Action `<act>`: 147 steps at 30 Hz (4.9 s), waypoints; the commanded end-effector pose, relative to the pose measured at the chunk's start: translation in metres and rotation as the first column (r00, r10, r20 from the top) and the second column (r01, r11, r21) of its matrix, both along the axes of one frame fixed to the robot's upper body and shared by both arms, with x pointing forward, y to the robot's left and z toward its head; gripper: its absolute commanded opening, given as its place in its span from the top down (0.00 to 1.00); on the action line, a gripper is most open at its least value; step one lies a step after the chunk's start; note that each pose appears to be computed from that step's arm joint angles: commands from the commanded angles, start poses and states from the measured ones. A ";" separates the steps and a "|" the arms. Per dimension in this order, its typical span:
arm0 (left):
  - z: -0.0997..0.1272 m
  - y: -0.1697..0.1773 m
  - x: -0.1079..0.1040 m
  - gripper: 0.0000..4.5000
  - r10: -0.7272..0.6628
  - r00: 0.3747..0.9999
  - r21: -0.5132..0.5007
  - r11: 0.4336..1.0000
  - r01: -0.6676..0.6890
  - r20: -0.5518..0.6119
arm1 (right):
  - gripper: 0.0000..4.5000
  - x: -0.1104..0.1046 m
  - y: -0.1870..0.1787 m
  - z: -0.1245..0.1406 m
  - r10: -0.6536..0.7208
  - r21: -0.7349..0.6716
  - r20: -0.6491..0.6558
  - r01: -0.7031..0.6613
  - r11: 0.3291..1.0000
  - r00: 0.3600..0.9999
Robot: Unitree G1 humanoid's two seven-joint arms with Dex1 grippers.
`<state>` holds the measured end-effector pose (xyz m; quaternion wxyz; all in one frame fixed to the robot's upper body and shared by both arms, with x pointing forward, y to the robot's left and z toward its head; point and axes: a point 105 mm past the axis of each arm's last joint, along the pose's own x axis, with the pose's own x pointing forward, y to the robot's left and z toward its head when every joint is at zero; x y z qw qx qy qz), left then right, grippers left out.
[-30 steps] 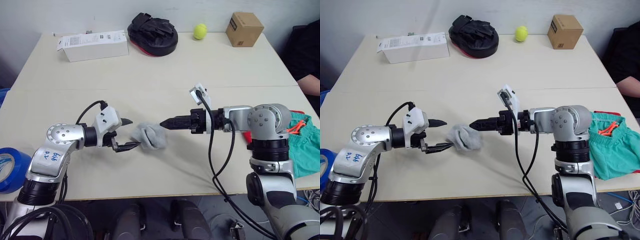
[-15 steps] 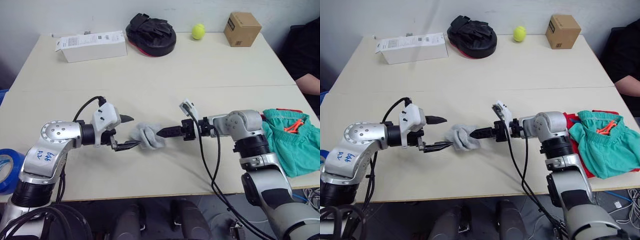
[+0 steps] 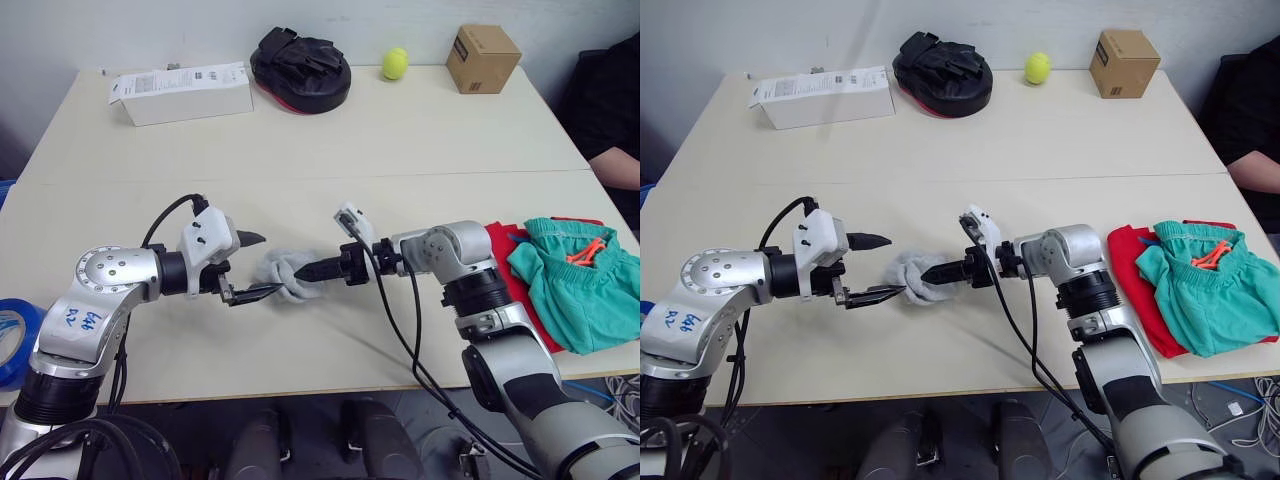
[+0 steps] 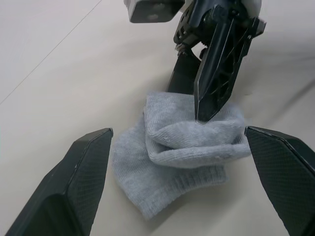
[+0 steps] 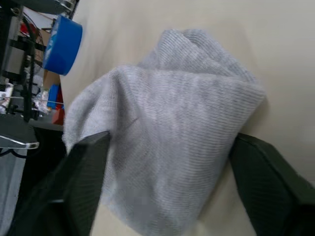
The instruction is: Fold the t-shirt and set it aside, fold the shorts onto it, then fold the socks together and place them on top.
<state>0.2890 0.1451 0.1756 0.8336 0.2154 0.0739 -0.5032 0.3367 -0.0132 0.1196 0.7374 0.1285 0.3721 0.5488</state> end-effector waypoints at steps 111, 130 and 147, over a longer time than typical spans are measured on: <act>0.029 0.025 -0.025 0.00 -0.044 0.999 -0.016 0.999 0.044 0.009 | 0.00 -0.005 -0.049 0.026 -0.004 0.067 0.186 -0.009 0.998 0.983; 0.031 0.041 -0.031 0.00 0.076 0.997 0.031 0.997 -0.077 0.030 | 0.00 -0.017 0.016 -0.019 0.101 0.015 0.016 -0.101 0.995 0.995; 0.027 0.038 -0.027 0.00 0.057 0.998 0.049 0.997 -0.058 0.029 | 0.52 -0.028 0.027 -0.049 0.113 -0.085 0.004 -0.113 0.990 0.994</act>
